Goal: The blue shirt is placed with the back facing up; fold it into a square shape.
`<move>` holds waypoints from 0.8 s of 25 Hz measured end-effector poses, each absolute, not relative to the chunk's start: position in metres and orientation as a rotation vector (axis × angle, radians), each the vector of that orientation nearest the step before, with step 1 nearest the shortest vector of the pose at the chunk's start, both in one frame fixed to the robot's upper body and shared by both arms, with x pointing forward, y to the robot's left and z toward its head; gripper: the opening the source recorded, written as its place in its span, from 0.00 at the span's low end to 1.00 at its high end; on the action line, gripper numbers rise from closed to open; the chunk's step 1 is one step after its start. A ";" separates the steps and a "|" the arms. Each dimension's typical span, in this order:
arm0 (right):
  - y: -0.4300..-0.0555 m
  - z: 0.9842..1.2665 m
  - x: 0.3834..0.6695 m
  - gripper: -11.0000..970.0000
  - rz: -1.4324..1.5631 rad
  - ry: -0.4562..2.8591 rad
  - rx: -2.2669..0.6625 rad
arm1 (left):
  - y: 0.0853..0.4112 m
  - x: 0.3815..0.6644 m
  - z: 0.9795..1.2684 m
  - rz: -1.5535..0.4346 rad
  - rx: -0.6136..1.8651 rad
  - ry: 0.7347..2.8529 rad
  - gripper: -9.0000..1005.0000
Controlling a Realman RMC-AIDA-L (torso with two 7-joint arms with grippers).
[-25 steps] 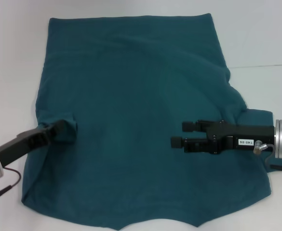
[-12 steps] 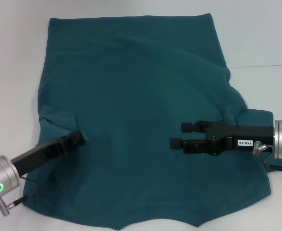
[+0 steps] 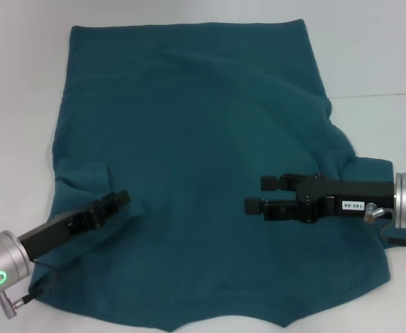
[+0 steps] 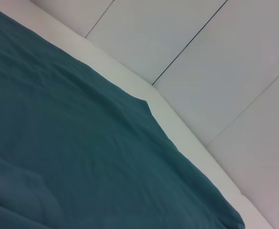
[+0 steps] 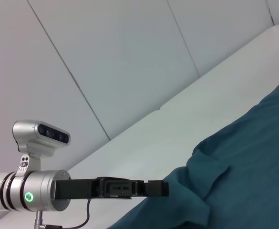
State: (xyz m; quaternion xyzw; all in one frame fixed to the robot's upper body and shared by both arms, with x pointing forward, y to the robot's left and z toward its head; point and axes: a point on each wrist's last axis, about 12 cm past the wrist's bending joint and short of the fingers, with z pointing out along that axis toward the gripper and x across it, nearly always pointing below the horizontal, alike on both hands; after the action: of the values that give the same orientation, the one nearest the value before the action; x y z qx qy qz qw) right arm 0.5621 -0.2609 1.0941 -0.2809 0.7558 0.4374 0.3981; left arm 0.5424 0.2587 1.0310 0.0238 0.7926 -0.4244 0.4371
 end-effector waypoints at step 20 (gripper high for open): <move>-0.291 1.093 0.561 0.93 1.098 1.917 -0.446 | 0.247 0.536 1.069 -1.080 0.584 1.687 0.87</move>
State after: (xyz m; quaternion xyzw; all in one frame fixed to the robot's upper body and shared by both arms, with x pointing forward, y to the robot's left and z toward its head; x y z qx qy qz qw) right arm 0.5607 -0.2912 1.0932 -0.1787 0.7681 0.4399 0.4296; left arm 0.5360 0.2466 1.0693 0.2419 0.6987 -0.4473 0.5032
